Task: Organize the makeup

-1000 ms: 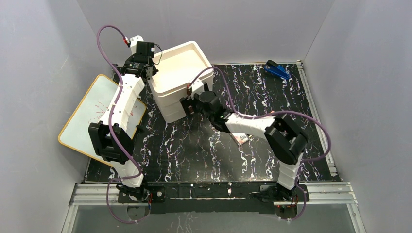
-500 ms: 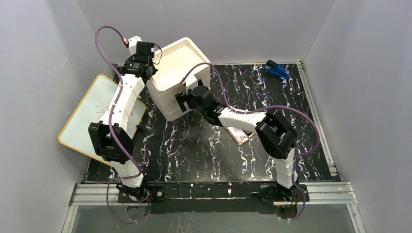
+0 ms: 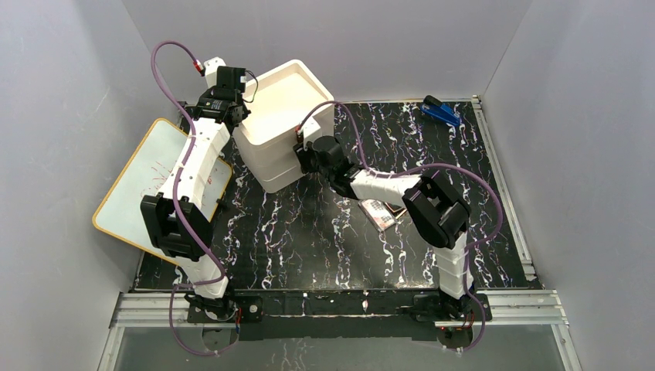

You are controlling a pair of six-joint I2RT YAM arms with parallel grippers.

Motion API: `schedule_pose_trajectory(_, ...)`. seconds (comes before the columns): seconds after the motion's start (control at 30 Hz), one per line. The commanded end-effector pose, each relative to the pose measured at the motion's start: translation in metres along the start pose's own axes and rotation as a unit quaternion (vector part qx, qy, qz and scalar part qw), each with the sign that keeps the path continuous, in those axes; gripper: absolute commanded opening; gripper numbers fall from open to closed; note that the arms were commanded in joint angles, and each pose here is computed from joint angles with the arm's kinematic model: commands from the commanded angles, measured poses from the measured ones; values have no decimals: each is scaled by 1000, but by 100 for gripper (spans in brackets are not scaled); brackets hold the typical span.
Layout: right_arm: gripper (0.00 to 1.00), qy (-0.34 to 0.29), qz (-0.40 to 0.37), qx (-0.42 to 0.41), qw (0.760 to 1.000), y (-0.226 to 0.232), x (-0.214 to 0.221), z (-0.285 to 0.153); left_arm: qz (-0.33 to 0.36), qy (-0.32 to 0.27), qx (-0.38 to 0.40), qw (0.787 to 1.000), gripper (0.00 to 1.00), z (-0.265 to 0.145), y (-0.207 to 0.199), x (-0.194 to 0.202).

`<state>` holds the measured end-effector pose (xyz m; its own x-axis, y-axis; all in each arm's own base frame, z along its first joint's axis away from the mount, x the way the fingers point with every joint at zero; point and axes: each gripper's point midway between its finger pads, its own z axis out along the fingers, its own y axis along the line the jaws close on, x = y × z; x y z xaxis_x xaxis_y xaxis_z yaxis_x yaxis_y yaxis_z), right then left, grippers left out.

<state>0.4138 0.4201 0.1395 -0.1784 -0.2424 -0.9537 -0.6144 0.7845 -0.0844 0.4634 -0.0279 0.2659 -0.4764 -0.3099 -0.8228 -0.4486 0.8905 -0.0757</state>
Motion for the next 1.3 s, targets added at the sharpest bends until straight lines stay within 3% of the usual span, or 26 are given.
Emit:
schedule_pose_trajectory(0.0,47,-81,18,18,996,-24,-38,12,86,148,58,984,0,-19,-12,82)
schedule_pose_trajectory(0.13,43,-82,19,19,996,-28,-37,12,86,150,58,983,0,-17,-13,83)
schedule_pose_trajectory(0.27,1,-83,20,23,996,-32,-36,10,87,150,58,983,0,-16,-14,83)
schedule_pose_trajectory(0.6,1,-67,30,37,997,-40,-19,-18,90,150,49,983,0,-14,-12,82)
schedule_pose_trajectory(0.93,1,-25,64,71,995,-57,27,-80,90,149,44,984,0,-11,-14,79)
schedule_pose_trajectory(1.27,1,-8,94,78,992,-52,34,-138,53,144,2,988,0,0,-9,81)
